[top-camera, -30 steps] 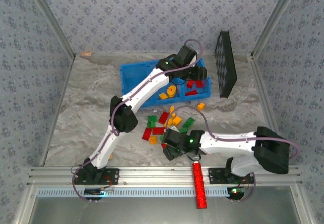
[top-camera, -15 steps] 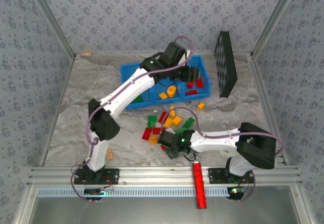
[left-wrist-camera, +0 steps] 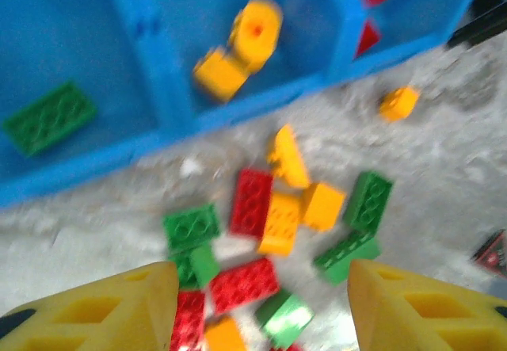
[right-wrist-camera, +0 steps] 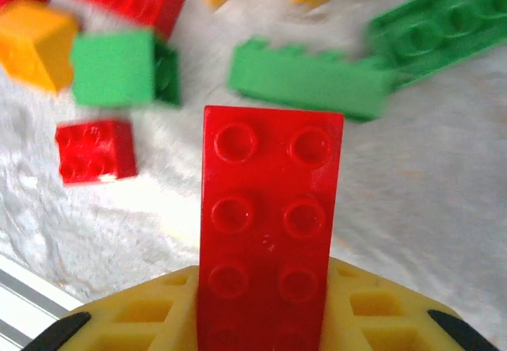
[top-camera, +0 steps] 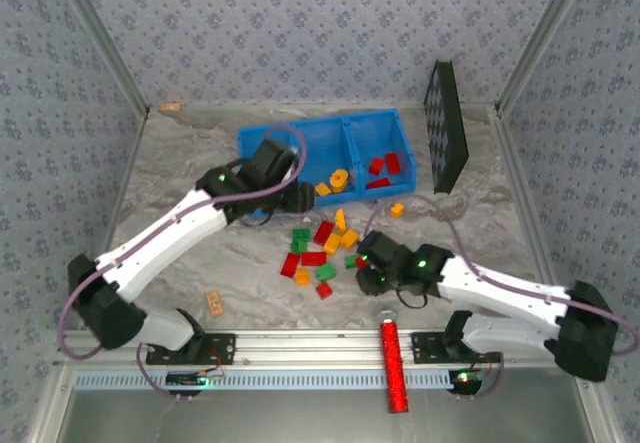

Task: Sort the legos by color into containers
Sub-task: Pick up the lego from the bottom-center of the table, then place the lego in the container.

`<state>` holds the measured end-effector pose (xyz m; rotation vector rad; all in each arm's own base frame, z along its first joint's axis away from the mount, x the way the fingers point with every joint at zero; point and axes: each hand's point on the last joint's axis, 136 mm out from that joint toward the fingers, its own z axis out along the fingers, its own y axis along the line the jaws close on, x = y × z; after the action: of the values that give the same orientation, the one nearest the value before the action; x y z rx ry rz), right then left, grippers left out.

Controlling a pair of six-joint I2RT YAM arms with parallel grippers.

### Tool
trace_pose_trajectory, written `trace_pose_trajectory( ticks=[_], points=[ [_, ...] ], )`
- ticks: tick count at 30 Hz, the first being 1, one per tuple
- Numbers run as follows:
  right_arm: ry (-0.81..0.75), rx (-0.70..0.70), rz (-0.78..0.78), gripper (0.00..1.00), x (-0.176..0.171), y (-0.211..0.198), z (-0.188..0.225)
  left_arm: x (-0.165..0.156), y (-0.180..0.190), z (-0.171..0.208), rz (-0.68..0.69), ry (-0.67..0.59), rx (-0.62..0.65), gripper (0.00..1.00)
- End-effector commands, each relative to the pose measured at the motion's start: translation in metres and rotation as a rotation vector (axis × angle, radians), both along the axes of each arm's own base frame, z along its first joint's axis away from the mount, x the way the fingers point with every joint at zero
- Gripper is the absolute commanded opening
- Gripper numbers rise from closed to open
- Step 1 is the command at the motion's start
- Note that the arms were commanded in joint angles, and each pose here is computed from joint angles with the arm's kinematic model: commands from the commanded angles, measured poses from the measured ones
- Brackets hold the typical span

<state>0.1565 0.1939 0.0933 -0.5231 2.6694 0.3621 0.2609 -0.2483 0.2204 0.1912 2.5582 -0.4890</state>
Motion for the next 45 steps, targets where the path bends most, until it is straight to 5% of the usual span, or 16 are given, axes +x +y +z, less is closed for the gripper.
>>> trace_pose_trajectory(
  ticks=[1, 12, 23, 32, 45],
  points=[
    [0.008, -0.004, -0.055, 0.32, 0.016, -0.031, 0.016, -0.029, 0.016, -0.029, 0.095, 0.062, -0.007, 0.59],
    [-0.251, 0.042, -0.222, 0.32, 0.173, -0.062, 0.109, -0.091, -0.004, -0.098, 0.123, 0.199, 0.006, 0.6],
    [-0.283, 0.03, -0.22, 0.32, 0.283, -0.052, 0.099, -0.114, -0.012, -0.14, 0.164, 0.32, -0.003, 0.61],
    [-0.247, 0.001, -0.199, 0.34, 0.336, -0.045, 0.054, -0.117, -0.012, -0.156, 0.201, 0.344, 0.013, 0.62],
    [-0.18, -0.074, -0.192, 0.44, 0.356, -0.048, 0.009, -0.115, -0.019, -0.174, 0.213, 0.364, 0.04, 0.63]
  ],
)
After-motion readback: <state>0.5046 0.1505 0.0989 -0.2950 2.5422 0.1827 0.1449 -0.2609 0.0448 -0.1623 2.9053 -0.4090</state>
